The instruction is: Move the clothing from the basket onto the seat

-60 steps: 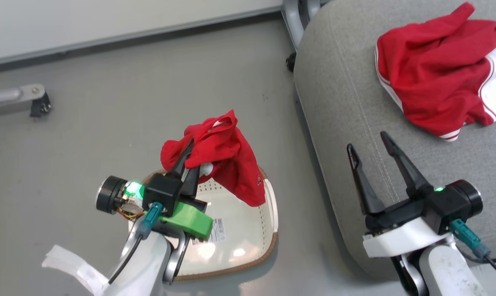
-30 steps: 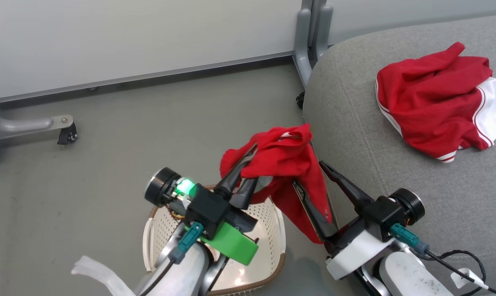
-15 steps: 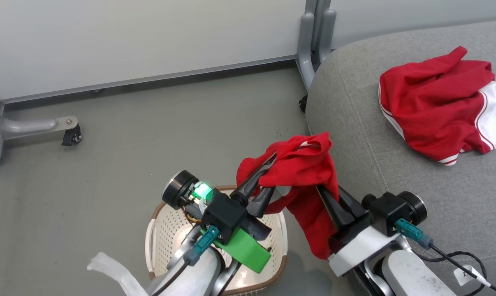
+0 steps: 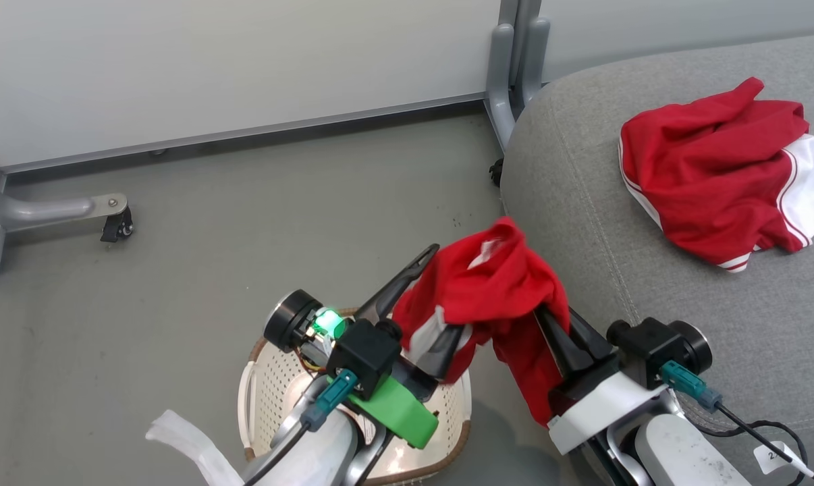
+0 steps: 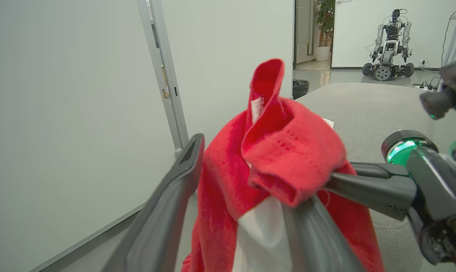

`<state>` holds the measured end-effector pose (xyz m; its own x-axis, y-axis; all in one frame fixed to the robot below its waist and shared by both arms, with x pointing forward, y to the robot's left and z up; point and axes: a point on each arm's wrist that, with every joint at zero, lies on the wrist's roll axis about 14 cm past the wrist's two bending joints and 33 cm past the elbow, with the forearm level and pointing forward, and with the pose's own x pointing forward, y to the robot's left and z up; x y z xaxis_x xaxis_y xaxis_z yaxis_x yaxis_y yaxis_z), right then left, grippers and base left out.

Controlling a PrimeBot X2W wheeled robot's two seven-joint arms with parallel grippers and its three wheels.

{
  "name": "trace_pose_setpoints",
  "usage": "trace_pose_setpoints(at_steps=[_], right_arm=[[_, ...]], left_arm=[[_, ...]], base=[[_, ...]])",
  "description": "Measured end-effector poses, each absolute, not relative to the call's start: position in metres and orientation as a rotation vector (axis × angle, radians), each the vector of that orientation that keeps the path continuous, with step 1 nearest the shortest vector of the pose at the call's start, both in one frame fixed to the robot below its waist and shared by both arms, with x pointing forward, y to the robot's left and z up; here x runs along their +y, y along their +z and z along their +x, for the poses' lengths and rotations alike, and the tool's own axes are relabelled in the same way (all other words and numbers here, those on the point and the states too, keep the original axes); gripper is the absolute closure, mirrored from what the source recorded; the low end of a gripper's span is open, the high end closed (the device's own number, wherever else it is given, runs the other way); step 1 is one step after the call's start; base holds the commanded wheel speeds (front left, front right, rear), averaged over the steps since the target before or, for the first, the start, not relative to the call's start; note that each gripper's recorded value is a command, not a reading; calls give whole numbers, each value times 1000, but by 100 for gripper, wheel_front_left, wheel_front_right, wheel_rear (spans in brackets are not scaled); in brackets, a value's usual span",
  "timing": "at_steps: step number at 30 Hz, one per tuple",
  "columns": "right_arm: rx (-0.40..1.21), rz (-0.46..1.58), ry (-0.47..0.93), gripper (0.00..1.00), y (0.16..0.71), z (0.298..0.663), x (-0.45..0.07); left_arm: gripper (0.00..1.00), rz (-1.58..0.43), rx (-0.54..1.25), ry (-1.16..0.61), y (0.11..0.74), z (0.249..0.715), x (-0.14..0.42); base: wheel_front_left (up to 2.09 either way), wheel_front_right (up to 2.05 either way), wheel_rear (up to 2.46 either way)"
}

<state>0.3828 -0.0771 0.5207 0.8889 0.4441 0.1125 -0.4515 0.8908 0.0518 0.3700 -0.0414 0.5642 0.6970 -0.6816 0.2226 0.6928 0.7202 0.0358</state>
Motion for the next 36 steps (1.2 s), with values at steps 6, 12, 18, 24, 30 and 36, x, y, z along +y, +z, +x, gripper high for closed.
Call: trace_pose_setpoints(at_steps=[6,12,18,24,30,36], right_arm=[[-95,83,458,100,519,383,-78],[-97,84,453,100,520,384,-79],[-102,81,447,100,521,384,-82],[-114,80,421,100,525,385,-90],[-142,76,362,100,533,387,-110],[-172,73,255,100,542,384,-143]], left_arm=[[0,-55,-212,-774,561,369,-43],[0,-55,-207,-770,560,369,-42],[0,-54,-203,-766,559,370,-42],[0,-54,-196,-729,555,377,-35],[0,-52,-172,-698,546,387,-27],[0,-88,-159,-665,539,398,-24]], base=[[0,0,0],[0,0,0],[0,0,0],[0,0,0],[0,0,0],[0,0,0]])
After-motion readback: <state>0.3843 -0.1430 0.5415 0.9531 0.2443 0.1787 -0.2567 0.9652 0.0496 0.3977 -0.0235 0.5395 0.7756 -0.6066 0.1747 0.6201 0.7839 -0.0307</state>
